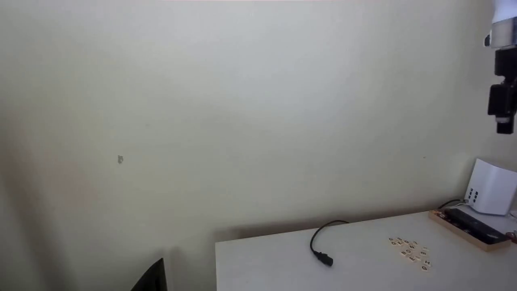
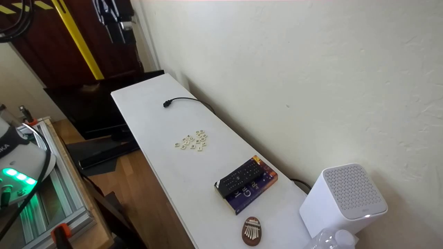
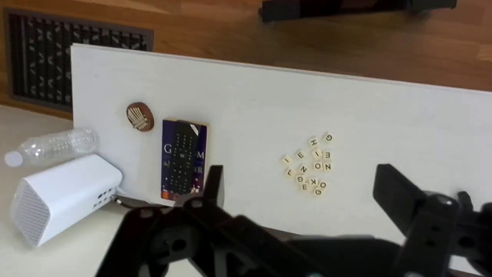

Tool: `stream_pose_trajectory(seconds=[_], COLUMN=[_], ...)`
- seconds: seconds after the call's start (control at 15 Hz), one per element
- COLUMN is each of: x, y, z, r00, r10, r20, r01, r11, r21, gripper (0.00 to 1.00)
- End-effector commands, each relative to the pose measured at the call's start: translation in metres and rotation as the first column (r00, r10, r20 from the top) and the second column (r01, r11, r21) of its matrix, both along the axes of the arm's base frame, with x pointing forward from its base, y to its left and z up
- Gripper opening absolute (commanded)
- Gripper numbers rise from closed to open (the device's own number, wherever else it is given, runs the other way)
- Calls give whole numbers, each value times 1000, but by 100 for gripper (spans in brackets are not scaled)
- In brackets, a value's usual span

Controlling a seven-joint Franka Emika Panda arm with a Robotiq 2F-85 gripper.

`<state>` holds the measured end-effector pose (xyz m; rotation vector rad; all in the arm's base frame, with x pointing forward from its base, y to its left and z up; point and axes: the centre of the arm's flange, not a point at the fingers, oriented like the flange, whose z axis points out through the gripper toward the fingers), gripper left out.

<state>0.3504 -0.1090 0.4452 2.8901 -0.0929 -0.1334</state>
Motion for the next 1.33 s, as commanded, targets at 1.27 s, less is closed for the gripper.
stream_pose_trajectory(seconds=[1.27], x=[31], y=[38], z=[-99], r00=[999], r10=[21], r20=[-30], r01=[-17], r11=[990], r21=[140], gripper=[100])
